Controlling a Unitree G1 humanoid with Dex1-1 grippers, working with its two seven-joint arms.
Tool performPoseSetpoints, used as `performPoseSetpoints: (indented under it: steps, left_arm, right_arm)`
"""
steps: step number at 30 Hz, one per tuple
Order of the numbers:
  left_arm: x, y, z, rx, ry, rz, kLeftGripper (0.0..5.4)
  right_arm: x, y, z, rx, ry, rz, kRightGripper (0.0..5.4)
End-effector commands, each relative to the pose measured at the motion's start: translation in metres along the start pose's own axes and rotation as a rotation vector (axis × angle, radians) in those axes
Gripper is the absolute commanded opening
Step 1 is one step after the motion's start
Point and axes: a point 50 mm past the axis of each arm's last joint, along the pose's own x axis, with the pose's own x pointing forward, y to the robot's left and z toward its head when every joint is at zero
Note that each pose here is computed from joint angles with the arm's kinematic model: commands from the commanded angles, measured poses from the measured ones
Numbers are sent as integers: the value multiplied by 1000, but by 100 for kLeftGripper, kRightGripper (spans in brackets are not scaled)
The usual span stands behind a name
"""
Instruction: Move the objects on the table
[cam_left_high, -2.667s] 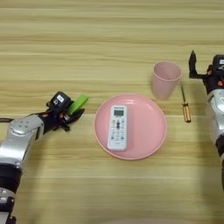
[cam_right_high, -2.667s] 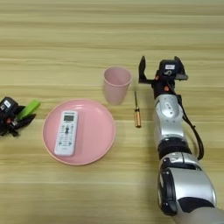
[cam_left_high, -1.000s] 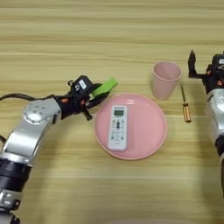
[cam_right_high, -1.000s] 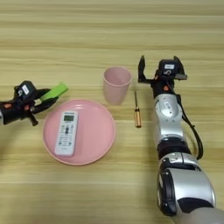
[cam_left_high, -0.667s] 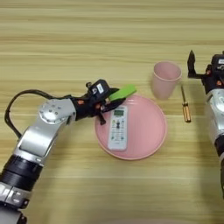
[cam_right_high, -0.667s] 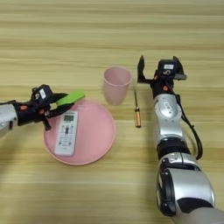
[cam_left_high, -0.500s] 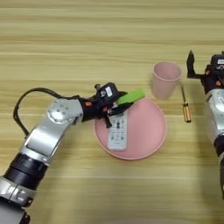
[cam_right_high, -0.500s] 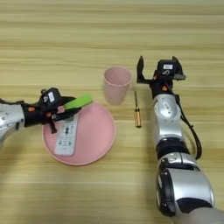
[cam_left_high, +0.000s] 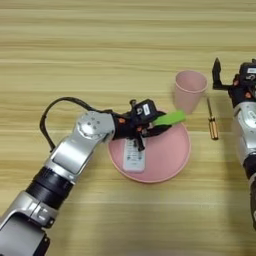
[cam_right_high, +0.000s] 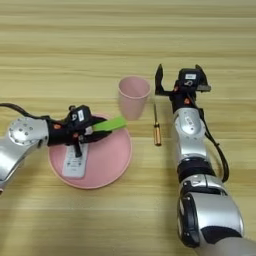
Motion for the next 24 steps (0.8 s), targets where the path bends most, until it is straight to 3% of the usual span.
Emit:
performPoseSetpoints:
  steps: [1,10,24]
  left_arm:
    - [5,-2,-6,-3,42,-37,133]
    - [9,-9,-24,-16,115,-82,133]
    - [9,-11,-29,5,148,-104,133]
  right_arm:
    - [1,2,1,2,-1,-3,540]
    - [1,2,2,1,-3,-2,540]
    - [0,3,2,2,-3,-2,540]
